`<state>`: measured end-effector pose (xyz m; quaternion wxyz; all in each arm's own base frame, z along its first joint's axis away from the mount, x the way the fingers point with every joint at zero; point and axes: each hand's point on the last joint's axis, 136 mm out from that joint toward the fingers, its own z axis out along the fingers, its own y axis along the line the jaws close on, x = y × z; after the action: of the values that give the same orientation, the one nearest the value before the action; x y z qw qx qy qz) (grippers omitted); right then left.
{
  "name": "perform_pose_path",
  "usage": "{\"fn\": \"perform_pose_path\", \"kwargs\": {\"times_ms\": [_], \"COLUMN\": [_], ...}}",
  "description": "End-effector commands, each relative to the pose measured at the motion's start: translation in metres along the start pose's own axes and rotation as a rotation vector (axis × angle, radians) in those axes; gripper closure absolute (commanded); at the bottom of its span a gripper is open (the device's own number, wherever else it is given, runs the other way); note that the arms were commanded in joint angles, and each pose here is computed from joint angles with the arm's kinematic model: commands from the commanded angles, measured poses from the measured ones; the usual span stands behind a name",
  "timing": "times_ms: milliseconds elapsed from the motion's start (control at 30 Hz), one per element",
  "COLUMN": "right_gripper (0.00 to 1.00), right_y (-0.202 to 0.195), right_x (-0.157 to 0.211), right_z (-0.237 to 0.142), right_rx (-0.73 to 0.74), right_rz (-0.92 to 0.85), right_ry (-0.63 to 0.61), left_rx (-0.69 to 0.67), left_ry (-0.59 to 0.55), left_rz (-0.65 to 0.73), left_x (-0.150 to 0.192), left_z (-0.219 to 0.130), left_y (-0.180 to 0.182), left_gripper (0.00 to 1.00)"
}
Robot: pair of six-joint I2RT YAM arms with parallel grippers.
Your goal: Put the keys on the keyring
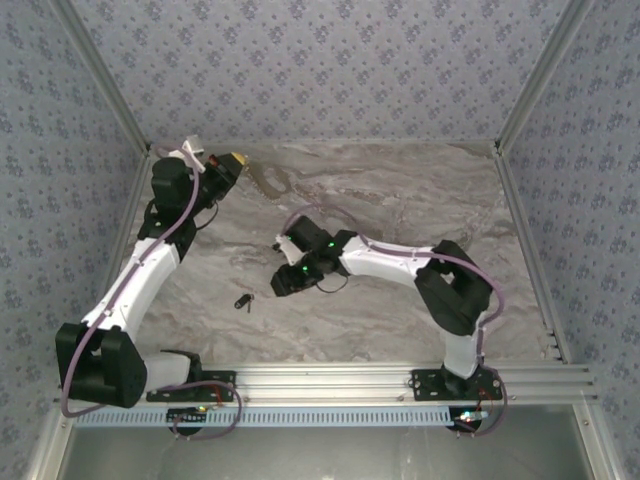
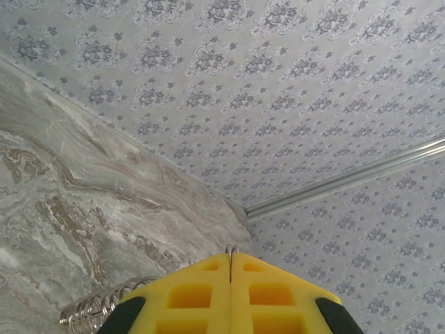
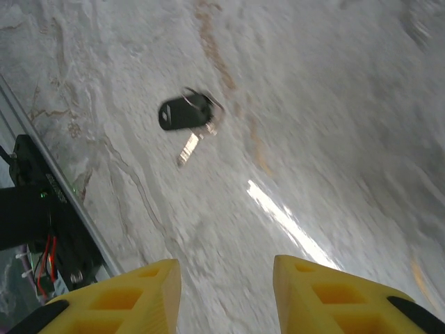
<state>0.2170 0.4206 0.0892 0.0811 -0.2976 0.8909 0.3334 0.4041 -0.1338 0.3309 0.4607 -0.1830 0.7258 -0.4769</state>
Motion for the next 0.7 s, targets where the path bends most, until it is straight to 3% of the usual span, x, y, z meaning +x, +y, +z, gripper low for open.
{"fn": "perform_pose_path", "kwargs": {"times_ms": [0, 267, 667], "right_gripper": [0.58, 0.59, 0.60], "right_y": [0.003, -0.002, 0.008], "right_x": [-0.002, -0.005, -0.021], "right_z": [0.018, 0.057, 0.069], "right_rx": [0.052, 0.098, 0.089], "right_rz": [-0.068, -0.143, -0.191], "right_ry": [0.036, 0.080, 0.072], "left_rx": [0.087, 0.098, 0.113], "left_ry": [-0.031, -0.046, -0.029], "left_rz": [0.021, 0.024, 0.003], "left_x": [-0.022, -0.035, -0.043], "left_z": [-0.002, 0.006, 0.015], "left_y": [-0.027, -0.012, -0.005], "left_gripper": [1.00, 1.00, 1.00]}}
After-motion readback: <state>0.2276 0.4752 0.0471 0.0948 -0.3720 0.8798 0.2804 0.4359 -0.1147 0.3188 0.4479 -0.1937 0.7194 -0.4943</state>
